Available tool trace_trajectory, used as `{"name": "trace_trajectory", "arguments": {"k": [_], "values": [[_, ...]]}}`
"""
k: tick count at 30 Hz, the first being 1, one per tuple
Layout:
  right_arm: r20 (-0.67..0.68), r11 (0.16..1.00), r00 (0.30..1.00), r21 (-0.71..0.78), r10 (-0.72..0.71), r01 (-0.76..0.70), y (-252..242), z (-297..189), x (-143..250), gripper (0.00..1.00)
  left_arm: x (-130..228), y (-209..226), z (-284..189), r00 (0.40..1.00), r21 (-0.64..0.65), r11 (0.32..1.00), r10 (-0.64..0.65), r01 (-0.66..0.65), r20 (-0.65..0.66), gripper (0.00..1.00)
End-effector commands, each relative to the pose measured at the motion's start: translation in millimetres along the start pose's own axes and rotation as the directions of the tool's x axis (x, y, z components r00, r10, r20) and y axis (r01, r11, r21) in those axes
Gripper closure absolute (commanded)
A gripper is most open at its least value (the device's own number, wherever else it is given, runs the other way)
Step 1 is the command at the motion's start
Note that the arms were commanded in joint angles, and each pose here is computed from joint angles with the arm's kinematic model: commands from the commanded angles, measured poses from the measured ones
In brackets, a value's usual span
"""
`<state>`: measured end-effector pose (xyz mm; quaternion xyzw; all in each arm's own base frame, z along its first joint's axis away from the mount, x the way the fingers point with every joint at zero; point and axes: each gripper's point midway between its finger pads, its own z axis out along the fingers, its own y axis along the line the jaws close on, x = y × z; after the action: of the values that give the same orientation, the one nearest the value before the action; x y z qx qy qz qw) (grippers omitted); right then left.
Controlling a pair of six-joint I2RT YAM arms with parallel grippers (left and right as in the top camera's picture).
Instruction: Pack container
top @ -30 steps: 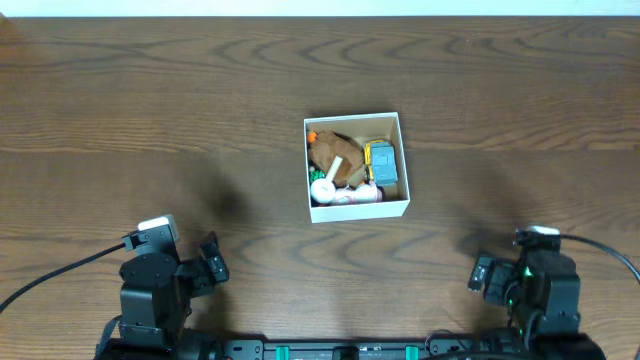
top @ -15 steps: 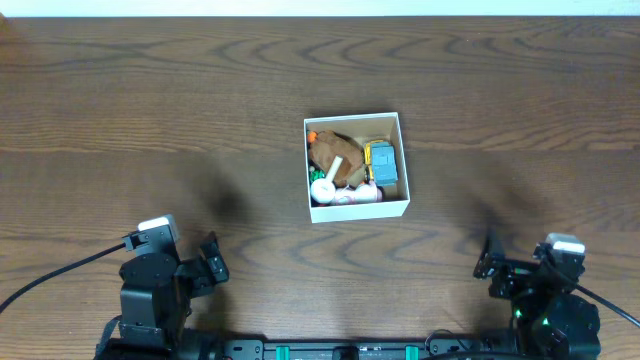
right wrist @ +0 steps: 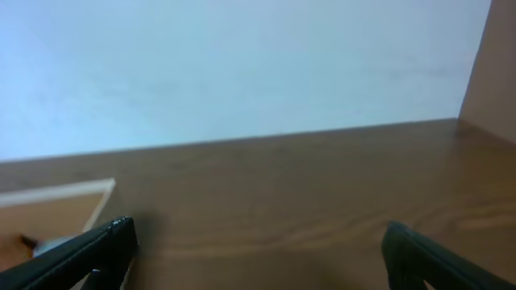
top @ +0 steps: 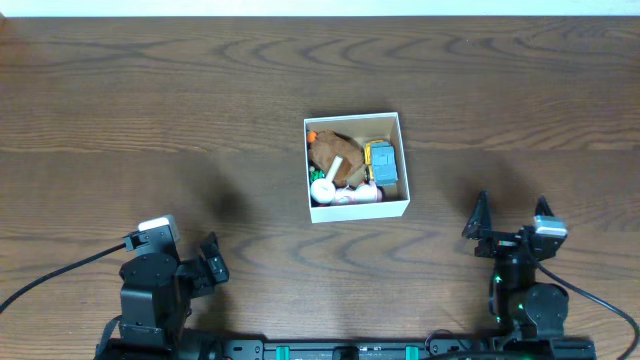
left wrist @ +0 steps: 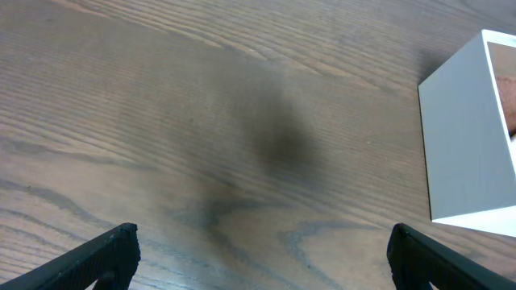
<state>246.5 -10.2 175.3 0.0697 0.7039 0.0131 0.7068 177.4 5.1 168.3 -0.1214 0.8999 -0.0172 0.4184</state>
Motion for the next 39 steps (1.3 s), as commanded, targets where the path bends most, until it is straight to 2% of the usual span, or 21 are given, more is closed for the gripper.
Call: {"name": "trace_trajectory", "arguments": {"k": [1,2,4,39], "values": [[-0.036,0.999,0.999,-0.024,-0.041,0.040,4,-1,9,0.01,0,0,0,1.000,-0.002,1.000,-0.009,0.009,0.004,0.02],[-0.077,0.998,0.996,-0.048,-0.047,0.044,8,-1,20,0.01,0,0,0,1.000,-0.002,1.000,-0.009,0.009,0.004,0.02],[-0.072,0.995,0.996,-0.088,-0.046,0.040,15,-2,18,0.01,0,0,0,1.000,-0.002,1.000,-0.010,0.010,0.004,0.02],[-0.077,0.995,0.996,-0.091,-0.047,0.040,16,-2,20,0.01,5,3,0,1.000,-0.012,1.000,0.015,-0.015,-0.019,0.02]]}}
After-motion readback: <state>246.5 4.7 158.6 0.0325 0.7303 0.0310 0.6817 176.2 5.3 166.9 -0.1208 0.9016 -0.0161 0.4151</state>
